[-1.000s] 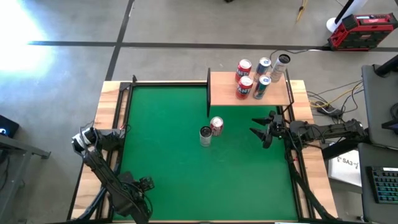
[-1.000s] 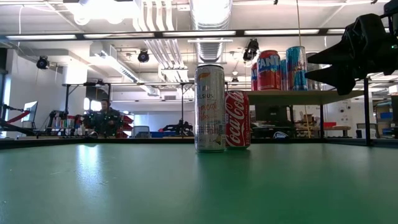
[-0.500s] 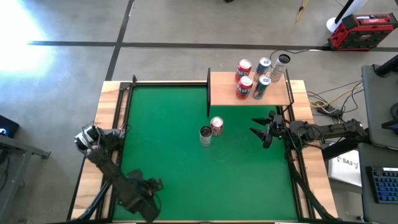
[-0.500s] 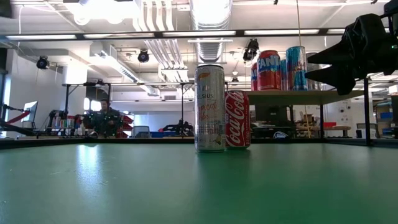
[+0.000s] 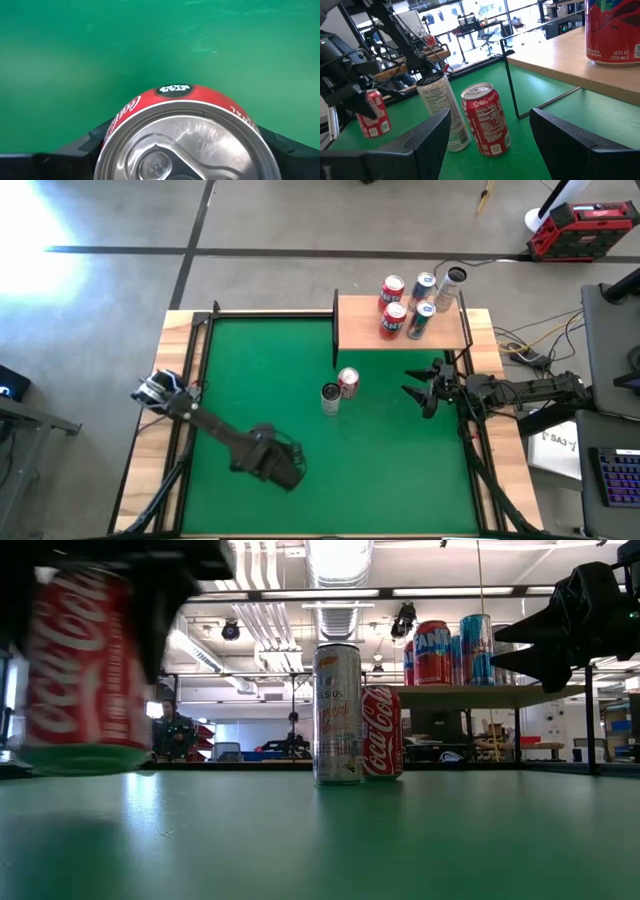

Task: Place canned beverage on shelf
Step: Move the bottom red white soda can to the center of the table

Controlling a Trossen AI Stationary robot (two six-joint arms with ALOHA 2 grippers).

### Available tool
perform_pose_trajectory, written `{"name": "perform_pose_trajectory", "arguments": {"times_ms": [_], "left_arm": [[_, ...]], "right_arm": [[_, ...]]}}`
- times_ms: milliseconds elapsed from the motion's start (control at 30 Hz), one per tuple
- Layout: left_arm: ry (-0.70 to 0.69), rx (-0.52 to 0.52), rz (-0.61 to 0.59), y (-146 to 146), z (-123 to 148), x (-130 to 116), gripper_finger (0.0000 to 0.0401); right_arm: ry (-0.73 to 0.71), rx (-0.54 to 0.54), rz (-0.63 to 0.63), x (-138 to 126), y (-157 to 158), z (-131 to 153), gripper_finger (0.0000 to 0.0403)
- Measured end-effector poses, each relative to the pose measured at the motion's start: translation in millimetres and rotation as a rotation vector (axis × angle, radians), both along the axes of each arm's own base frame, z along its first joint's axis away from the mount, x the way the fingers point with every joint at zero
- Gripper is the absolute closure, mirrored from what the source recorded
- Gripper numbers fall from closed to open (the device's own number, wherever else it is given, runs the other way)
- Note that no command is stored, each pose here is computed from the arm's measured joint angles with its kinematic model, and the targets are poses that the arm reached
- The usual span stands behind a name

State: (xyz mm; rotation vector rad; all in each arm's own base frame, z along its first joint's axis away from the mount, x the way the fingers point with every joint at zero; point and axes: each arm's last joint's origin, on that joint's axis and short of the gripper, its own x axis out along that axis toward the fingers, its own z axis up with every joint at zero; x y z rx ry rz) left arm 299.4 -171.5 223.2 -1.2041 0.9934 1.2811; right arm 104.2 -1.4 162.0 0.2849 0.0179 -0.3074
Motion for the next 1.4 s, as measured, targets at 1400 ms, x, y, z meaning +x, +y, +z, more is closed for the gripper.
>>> {"name": "perform_pose_trajectory", "arguments": {"times_ms": [1400], "left_arm": [[-0.026, 0.171, -0.396, 78, 7, 169, 0.0109]], "right_arm": [[-0.001, 0.0, 0.0, 0, 0, 0, 0.014]]}}
